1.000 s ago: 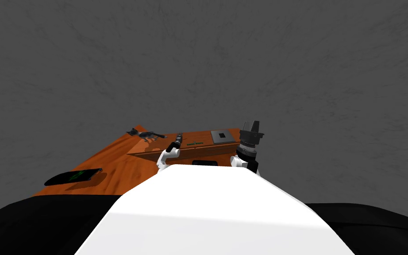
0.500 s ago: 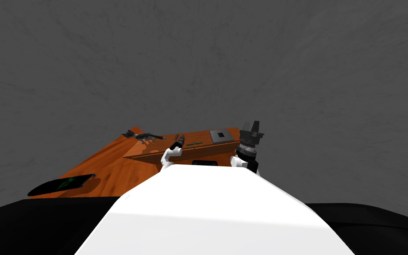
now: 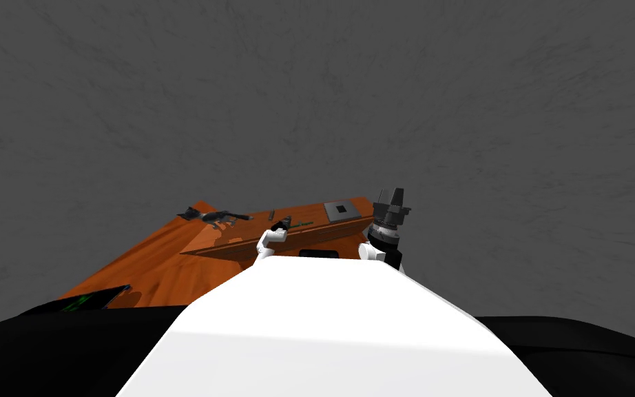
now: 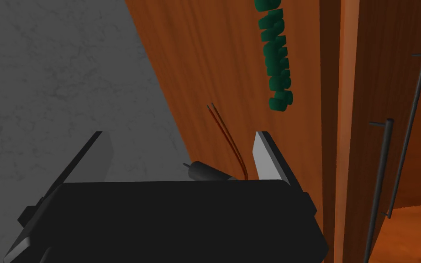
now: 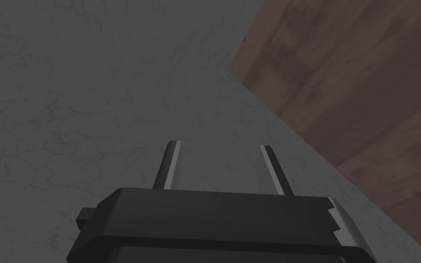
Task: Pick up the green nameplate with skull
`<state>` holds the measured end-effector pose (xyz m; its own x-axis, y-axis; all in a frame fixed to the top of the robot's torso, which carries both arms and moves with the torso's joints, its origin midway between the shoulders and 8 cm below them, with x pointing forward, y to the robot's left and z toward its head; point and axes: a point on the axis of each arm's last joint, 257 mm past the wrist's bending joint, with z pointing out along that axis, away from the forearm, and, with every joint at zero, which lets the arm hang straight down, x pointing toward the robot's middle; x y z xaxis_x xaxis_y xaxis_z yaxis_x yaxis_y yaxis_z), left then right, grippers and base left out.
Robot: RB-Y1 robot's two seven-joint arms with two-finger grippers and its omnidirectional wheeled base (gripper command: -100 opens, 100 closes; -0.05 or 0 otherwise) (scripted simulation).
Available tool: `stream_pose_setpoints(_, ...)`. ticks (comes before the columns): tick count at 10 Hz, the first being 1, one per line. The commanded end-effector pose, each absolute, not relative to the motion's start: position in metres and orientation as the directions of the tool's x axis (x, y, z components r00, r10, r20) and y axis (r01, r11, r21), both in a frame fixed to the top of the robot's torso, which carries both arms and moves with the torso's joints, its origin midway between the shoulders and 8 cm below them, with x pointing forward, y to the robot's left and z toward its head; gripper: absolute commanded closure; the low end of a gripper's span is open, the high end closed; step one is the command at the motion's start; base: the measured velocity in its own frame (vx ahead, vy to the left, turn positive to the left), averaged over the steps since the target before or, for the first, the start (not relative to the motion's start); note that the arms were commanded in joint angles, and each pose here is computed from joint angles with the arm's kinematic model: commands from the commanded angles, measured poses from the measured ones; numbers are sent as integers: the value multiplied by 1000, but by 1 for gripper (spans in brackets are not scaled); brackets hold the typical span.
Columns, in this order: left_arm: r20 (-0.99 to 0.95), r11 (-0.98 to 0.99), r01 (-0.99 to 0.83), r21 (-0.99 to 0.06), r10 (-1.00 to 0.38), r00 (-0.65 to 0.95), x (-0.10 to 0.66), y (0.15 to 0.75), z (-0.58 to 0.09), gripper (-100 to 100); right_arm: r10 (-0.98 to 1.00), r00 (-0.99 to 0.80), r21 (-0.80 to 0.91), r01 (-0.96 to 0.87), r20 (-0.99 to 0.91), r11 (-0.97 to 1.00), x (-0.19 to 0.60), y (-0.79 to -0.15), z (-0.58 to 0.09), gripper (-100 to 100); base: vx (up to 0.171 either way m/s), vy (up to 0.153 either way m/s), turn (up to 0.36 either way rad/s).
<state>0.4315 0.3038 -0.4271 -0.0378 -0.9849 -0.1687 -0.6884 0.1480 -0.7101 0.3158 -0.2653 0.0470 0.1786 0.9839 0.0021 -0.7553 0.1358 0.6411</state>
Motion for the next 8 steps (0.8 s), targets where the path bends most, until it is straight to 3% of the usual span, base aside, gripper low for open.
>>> stream_pose_setpoints(1, -166, 150, -709, -689, -985, -48, 430, 297, -437, -100, 984, 179, 641, -755, 2, 136, 316, -265, 47, 0, 3, 2, -30)
stream_pose_setpoints(8, -159, 195, -806, -559, -979, -127, 415, 269, -485, -100, 984, 179, 641, -755, 2, 136, 316, -265, 47, 0, 9, -3, -61)
